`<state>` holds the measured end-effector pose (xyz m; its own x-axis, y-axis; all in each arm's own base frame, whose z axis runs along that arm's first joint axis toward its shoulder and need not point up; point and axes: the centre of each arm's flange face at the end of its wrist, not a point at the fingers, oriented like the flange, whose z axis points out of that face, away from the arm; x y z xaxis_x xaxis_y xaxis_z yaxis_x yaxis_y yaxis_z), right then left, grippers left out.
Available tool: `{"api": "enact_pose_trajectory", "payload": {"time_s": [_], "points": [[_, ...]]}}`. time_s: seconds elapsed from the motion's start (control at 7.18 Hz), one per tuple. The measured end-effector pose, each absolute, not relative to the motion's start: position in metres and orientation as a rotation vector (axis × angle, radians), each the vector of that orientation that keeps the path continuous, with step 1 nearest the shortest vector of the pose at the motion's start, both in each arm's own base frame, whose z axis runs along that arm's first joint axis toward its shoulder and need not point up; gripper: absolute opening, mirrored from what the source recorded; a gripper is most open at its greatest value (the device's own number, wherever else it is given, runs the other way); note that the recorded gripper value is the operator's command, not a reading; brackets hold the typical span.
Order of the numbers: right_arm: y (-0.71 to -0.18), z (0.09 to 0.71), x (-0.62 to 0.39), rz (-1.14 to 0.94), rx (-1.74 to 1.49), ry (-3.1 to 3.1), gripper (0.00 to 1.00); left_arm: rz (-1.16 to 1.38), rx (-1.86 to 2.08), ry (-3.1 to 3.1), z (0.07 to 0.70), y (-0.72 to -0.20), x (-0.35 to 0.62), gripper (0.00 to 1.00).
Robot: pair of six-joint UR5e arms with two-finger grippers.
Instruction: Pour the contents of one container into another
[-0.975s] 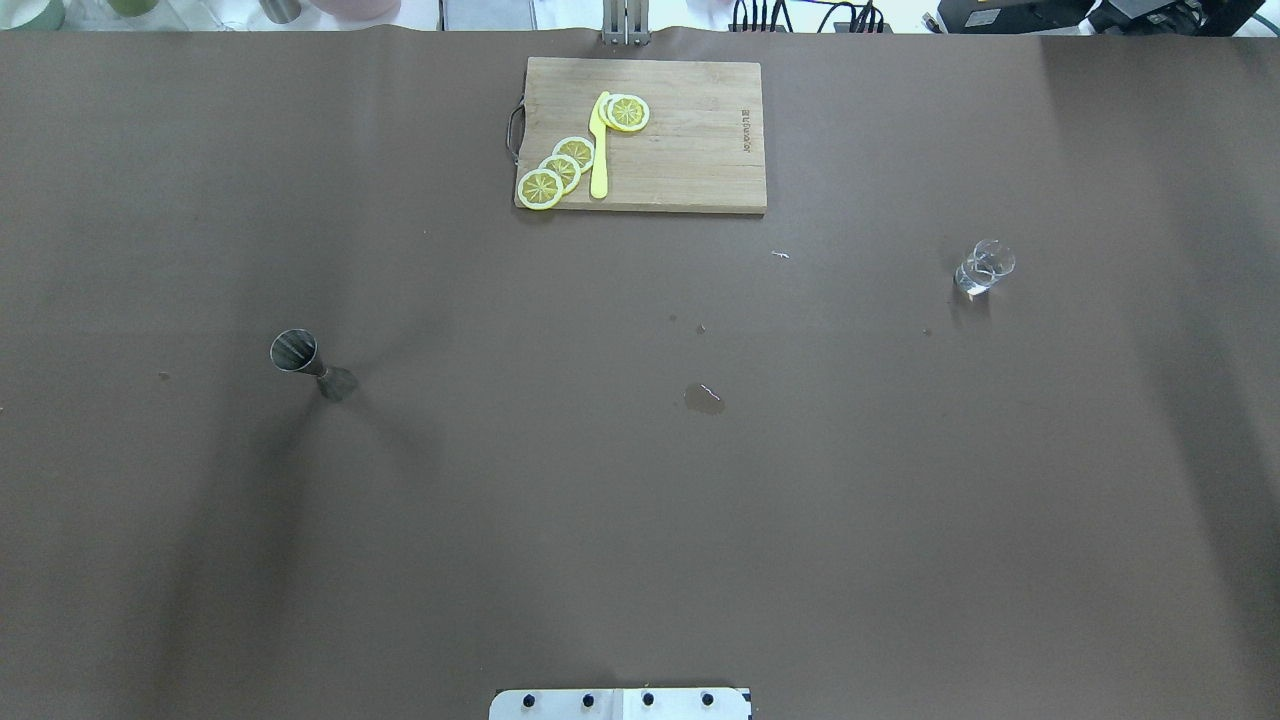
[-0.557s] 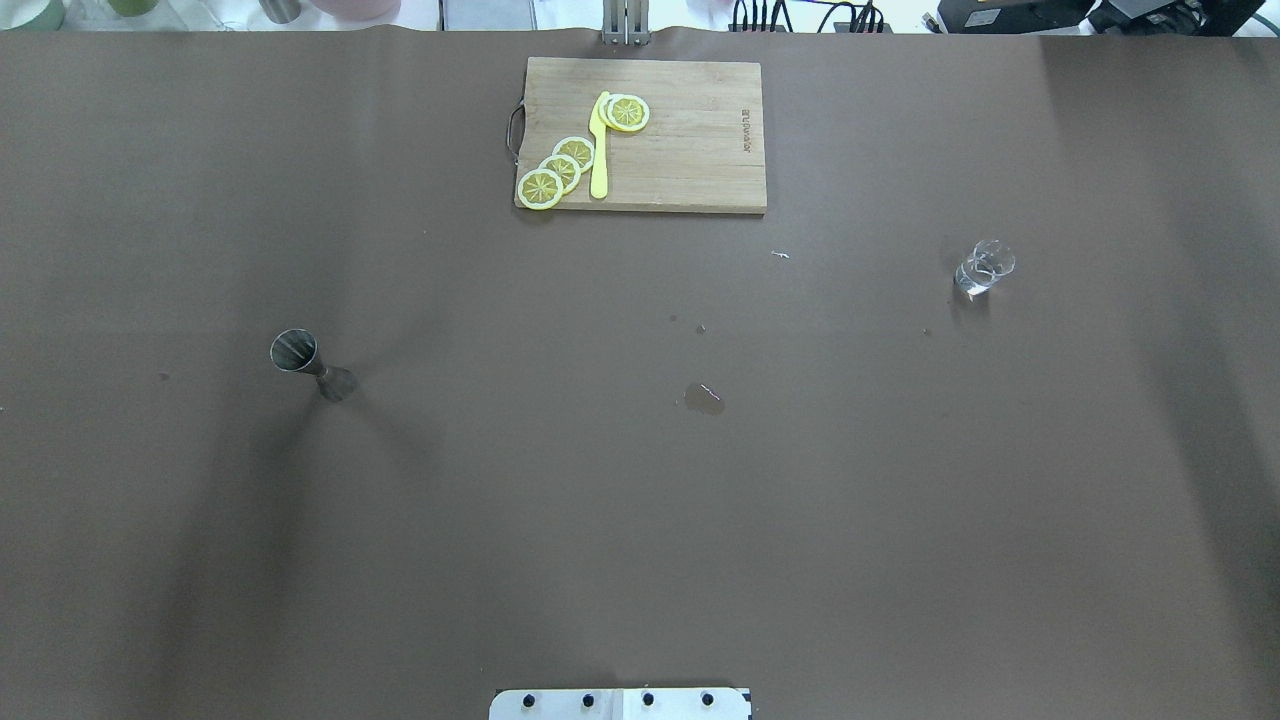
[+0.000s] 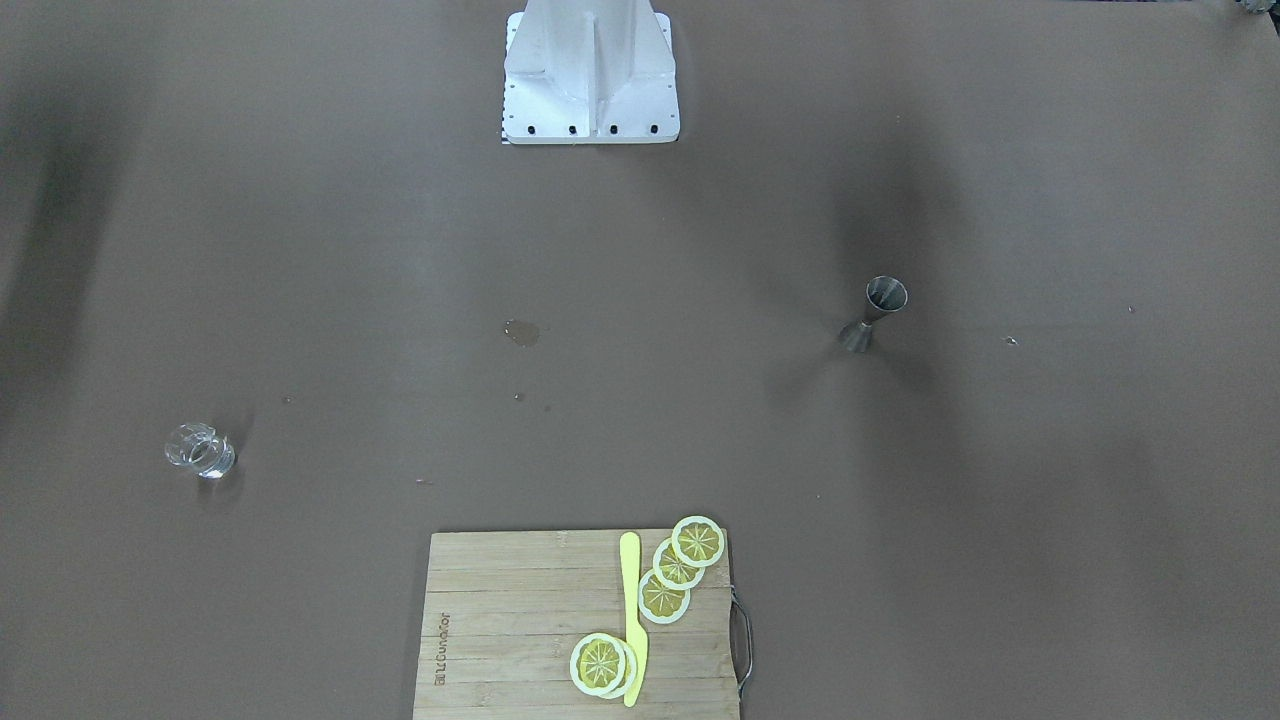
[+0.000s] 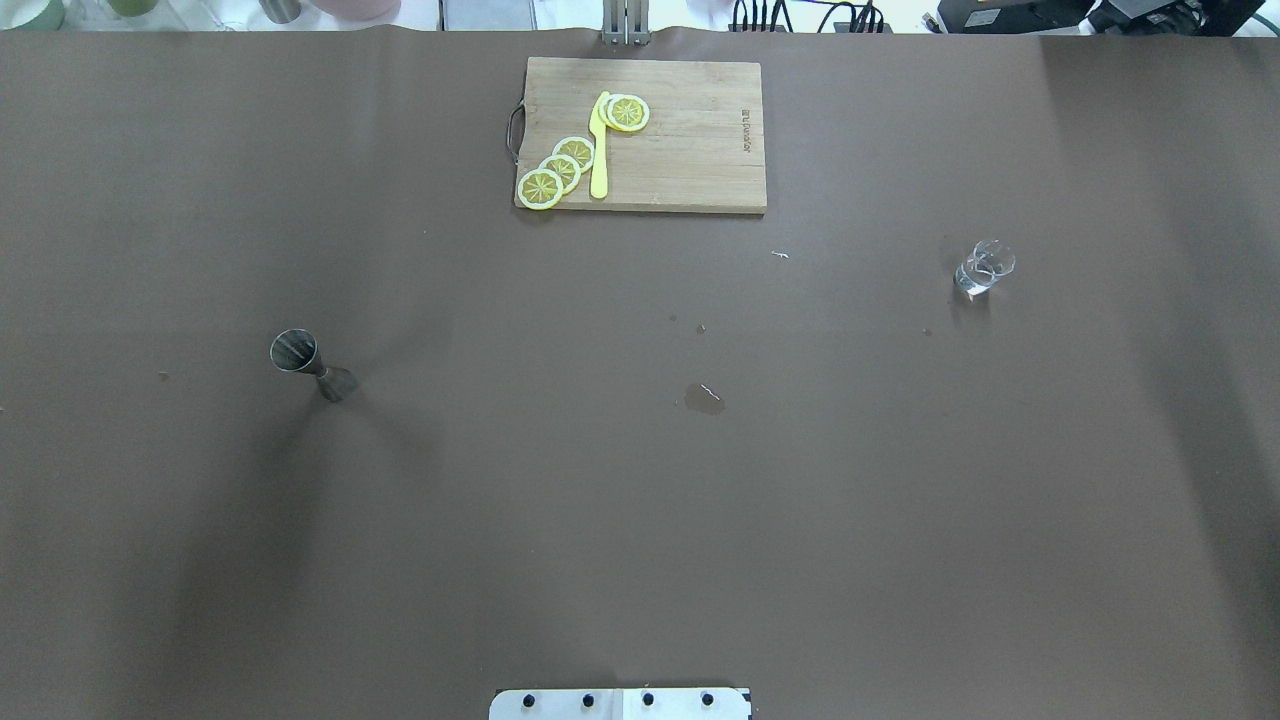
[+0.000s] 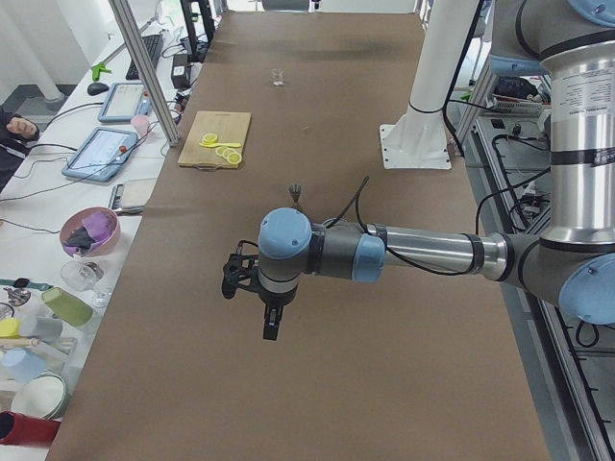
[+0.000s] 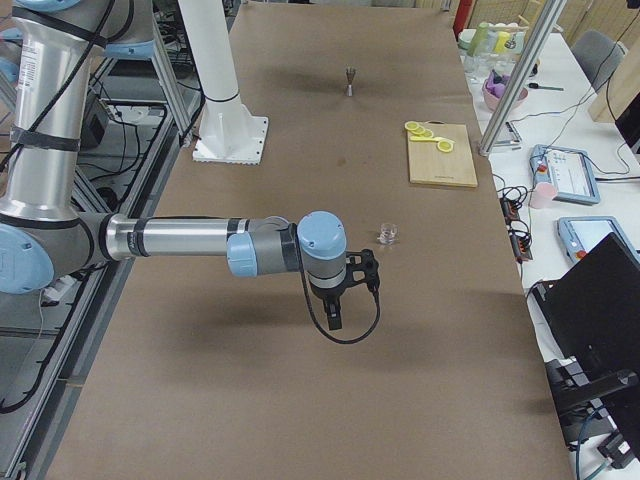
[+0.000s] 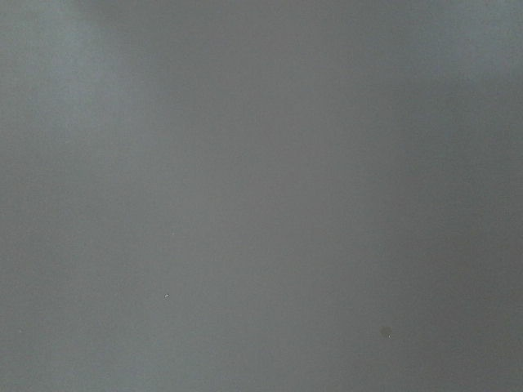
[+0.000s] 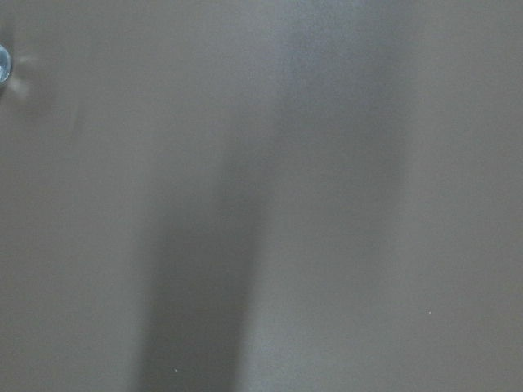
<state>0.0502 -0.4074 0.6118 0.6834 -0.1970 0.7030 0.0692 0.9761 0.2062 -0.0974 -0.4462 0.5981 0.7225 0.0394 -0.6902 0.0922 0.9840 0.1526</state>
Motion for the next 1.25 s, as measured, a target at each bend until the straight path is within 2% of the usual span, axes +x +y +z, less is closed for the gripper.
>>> {"api": "enact_pose_trajectory", "payload": {"time_s": [0.56, 1.25], "points": [[-0.407, 0.61, 0.05, -0.158, 0.176, -0.805, 1.0, -0.073, 0.202, 0.805, 0.565, -0.464, -0.03, 0.99], [-0.408, 0.594, 0.036, -0.207, 0.19, -0.784, 1.0, -0.137, 0.186, 0.871, 0.482, -0.451, 0.039, 0.99]]}}
